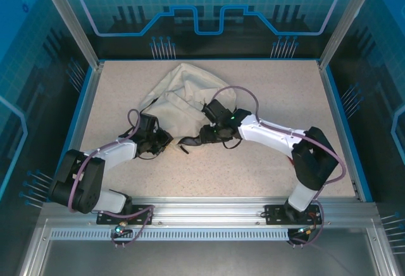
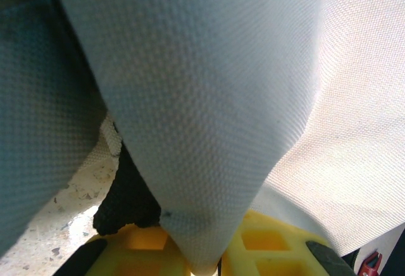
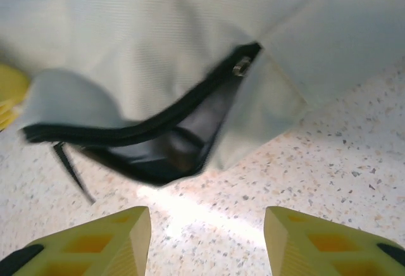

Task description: Pack the student bag

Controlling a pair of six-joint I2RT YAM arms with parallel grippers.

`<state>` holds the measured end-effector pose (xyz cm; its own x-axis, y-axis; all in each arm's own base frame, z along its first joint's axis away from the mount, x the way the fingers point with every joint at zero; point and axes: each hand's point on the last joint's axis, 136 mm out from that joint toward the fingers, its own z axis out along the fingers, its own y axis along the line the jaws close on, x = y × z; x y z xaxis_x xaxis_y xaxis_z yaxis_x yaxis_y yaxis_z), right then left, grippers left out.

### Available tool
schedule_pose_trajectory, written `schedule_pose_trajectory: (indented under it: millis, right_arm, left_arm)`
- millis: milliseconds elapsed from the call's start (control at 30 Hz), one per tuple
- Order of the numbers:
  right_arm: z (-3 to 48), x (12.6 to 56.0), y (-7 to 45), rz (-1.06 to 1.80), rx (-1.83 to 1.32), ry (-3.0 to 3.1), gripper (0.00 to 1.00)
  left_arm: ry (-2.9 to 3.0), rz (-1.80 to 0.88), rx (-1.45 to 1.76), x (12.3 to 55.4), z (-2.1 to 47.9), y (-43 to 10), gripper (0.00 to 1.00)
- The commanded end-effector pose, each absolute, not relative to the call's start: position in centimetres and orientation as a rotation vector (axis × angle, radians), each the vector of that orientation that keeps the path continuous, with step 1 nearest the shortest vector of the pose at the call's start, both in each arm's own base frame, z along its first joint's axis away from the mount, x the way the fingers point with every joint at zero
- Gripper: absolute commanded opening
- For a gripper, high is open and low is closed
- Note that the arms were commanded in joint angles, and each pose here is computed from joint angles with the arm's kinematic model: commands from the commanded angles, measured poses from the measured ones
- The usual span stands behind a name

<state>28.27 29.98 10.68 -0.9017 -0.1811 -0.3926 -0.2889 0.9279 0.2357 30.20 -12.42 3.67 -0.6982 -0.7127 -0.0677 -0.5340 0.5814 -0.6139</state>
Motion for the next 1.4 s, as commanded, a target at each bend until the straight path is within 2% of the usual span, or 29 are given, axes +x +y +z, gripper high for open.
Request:
schedule_pose_trajectory:
  millis: [0, 233, 533, 733, 1200, 1367]
  right_arm:
    - [11.5, 25.9, 31.4, 0.311, -0.614, 2.674, 0.51]
    - [9.6, 23.3, 37.1, 0.342, -0.870, 2.624, 0.47]
    - [6.1, 24.9, 39.7, 0.251, -0.930, 2.646, 0.43]
    - [4.3, 25.9, 40.2, 0.198, -0.889, 2.664, 0.35]
    - [1.8, 26.6, 40.0, 0.161, -0.851, 2.669, 0.27]
    - [3.5, 26.9, 39.8, 0.224, -0.790, 2.627, 0.25]
  left_arm:
    - [2.525, -0.829, -1.019, 29.8, 3.0, -12.4, 0.18]
    - [2.512, -0.843, -0.996, 29.8, 4.3, -12.4, 0.18]
    - [2.517, -0.842, -0.992, 29.7, 4.4, -12.3, 0.19]
    - [2.520, -0.854, -0.997, 29.9, 4.2, -12.5, 0.18]
    - [2.518, -0.826, -1.023, 29.7, 4.0, -11.9, 0.18]
    - [2.515, -0.792, -1.043, 29.2, 4.0, -10.9, 0.15]
